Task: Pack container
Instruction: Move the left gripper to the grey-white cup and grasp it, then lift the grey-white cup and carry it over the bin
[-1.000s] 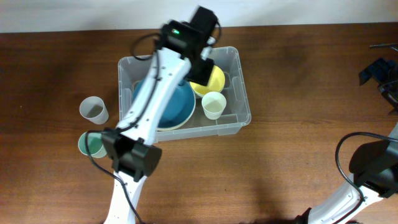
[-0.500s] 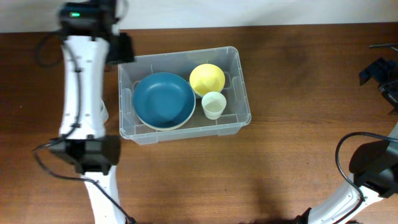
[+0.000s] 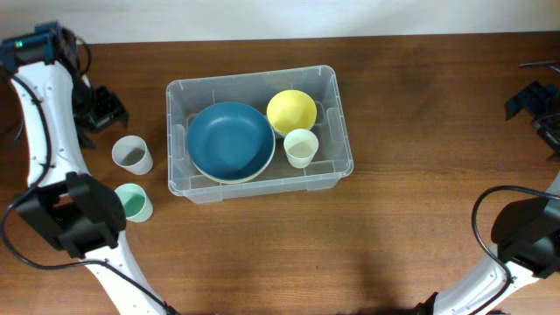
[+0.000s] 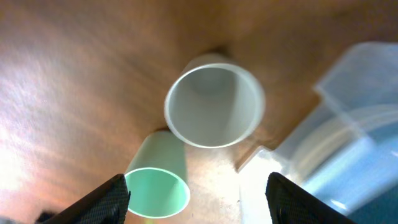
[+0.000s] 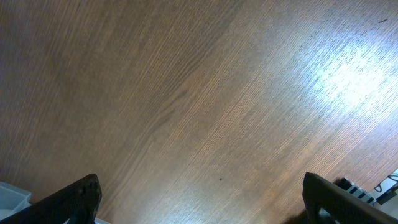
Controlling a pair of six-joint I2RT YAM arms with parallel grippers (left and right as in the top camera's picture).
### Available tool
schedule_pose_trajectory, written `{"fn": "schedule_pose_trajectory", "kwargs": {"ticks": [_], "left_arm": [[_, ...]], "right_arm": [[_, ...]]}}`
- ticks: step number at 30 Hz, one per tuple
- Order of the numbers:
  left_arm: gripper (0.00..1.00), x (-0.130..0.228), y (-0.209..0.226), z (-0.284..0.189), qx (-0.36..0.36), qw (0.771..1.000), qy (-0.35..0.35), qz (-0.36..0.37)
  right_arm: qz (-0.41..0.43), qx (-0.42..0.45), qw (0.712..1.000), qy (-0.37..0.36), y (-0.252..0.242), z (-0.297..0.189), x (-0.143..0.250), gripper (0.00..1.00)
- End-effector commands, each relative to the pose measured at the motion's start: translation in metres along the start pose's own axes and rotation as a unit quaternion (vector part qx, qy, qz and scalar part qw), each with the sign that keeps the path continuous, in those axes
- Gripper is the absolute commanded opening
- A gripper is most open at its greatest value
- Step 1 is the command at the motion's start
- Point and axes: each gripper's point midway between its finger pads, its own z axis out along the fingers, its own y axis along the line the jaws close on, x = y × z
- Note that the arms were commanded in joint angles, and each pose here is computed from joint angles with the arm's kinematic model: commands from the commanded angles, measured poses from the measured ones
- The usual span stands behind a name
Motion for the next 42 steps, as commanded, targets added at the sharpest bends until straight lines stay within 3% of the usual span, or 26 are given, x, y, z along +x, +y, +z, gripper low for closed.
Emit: {"fn": "schedule_pose_trajectory", "kwargs": {"ticks": [1,21,27,33,38,42], "left_arm": [[0.72,0.003,0.009,0.006,0.008,0.999,0.010,-0.029],[0.71,-0.004,0.027,0.079,-0.010,0.999,0.026,-0.033],[0.42,-0.005,0.028,0.093,-0.015,0.999,0.024,-0.032],[0.01,-0.008,0.027,0.095,-0.013,0.999,0.016,-0.032],[0.01,-0.017,0.025,0.090,-0.007,0.999,-0.002,-0.033],[0.01,-0.034,0.021,0.059,0.010,0.999,-0.040,-0.035]], "right_arm": [[0.000,0.000,1.000,0.002,-0.001,0.000,0.000,0.99],[0.000,0.000,1.000,0.002,-0.001,0.000,0.000,0.99],[0.000,0.000,1.000,0.001,-0.001,0.000,0.000,0.99],[0.000,0.000,1.000,0.002,-0.001,0.000,0.000,0.99],[0.000,0.000,1.000,0.002,-0.001,0.000,0.000,0.99],[0.000,0.000,1.000,0.002,-0.001,0.000,0.000,0.99]]}}
